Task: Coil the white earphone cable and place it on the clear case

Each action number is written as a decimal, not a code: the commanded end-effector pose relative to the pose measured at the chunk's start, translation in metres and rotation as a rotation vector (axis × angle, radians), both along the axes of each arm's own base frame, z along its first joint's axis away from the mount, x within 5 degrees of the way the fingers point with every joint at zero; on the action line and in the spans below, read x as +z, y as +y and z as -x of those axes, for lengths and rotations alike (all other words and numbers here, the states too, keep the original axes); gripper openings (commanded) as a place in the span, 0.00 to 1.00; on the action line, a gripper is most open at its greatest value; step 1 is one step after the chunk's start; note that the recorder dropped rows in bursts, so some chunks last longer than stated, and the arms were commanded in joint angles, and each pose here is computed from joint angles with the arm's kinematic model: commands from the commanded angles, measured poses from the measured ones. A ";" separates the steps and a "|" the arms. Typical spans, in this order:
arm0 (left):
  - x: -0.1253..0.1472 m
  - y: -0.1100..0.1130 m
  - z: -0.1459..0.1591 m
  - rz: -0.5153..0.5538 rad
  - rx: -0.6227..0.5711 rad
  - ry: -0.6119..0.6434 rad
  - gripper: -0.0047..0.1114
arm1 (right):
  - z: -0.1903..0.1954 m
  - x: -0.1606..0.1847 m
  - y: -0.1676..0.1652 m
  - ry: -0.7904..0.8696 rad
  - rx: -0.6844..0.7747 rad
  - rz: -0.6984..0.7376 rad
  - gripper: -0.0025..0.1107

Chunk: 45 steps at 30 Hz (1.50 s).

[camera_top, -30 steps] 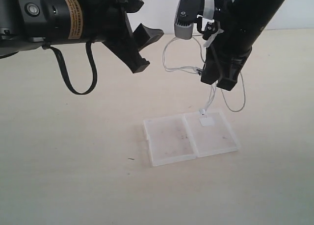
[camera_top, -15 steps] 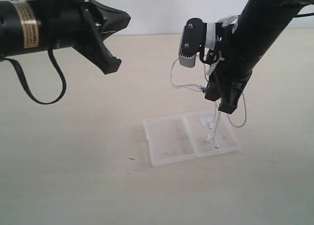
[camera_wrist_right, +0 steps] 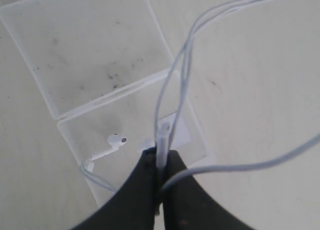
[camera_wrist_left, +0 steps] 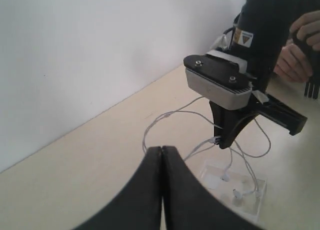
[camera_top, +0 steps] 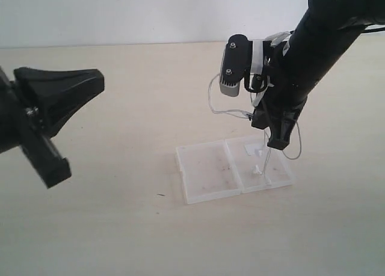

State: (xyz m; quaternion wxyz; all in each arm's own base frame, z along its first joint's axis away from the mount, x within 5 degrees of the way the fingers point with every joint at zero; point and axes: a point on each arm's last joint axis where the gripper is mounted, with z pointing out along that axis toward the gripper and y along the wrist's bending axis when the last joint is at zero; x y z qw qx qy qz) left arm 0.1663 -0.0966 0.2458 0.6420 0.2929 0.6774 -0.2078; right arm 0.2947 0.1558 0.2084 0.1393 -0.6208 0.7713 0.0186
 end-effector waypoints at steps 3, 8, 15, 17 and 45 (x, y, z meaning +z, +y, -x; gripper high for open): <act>-0.010 0.018 0.040 0.118 0.039 -0.057 0.04 | 0.009 -0.002 0.011 -0.020 0.085 0.037 0.02; -0.011 0.026 0.059 0.144 0.045 -0.110 0.04 | 0.011 -0.003 0.013 -0.025 0.120 0.057 0.02; -0.011 0.033 0.064 0.147 0.099 -0.098 0.04 | 0.007 -0.006 0.008 -0.054 0.170 0.141 0.02; -0.011 0.033 0.063 0.149 0.104 -0.092 0.04 | 0.005 -0.009 0.007 -0.069 0.183 0.162 0.02; -0.013 0.034 0.063 0.128 0.117 -0.074 0.04 | 0.024 -0.063 0.019 -0.119 0.270 0.171 0.02</act>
